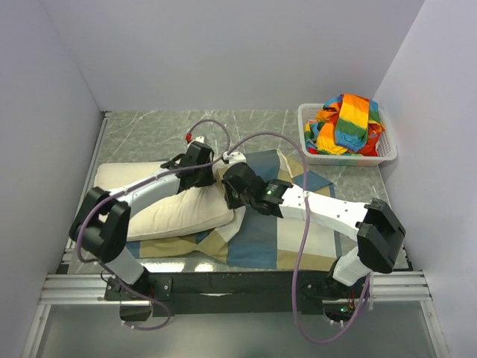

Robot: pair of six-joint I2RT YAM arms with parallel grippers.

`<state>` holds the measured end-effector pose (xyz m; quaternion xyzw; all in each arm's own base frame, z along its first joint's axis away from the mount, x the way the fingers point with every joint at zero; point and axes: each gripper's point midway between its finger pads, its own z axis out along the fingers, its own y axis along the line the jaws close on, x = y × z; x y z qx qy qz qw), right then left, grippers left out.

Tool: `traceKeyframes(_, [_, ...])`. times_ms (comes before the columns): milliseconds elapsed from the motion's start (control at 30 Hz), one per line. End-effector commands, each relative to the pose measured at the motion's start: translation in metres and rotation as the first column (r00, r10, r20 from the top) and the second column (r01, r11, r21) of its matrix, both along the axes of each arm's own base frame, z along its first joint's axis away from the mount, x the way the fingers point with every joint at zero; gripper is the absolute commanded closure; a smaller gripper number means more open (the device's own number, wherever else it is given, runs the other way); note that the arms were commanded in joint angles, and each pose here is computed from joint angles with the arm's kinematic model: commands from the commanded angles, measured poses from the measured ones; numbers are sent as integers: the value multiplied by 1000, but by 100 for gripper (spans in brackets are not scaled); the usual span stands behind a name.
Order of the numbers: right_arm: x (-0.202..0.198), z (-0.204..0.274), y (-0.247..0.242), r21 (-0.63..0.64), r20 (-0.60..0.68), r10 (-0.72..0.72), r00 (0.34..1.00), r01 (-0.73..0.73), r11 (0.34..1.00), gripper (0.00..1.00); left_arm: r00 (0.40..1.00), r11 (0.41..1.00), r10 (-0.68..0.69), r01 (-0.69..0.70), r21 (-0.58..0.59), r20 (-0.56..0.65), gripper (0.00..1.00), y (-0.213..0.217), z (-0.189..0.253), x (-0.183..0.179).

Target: Put the pillow into the pillowcase

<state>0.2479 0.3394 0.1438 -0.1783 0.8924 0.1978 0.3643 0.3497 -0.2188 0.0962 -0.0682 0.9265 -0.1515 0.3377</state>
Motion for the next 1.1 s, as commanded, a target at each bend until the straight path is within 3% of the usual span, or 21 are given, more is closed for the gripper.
traceKeyframes(0, [-13,30,8,51,12,80,997,-81,995,100,994,993,23,-11,-117,103,99,-23,6,26])
traceKeyframes(433, [-35,92,10,171,32,179,983,-182,968,100,993,994,109,-108,-25,33,99,-2,-55,21])
traceKeyframes(700, [-19,106,4,171,40,126,991,-131,976,100,993,993,113,-111,-44,43,99,-8,-56,17])
traceKeyframes(900, [20,69,-6,157,-35,34,999,-28,987,100,998,986,56,-49,-161,40,99,-43,-26,-23])
traceKeyframes(967, [33,51,-8,133,-47,-2,999,8,991,100,998,965,57,-48,-259,26,99,-57,-12,-43])
traceKeyframes(1033, [44,34,-14,106,-67,-47,997,54,993,100,997,946,76,-65,-317,23,85,-61,2,-54])
traceKeyframes(1067, [46,33,-13,118,-66,-53,996,61,991,100,994,953,110,-103,-284,9,79,-50,-4,-58])
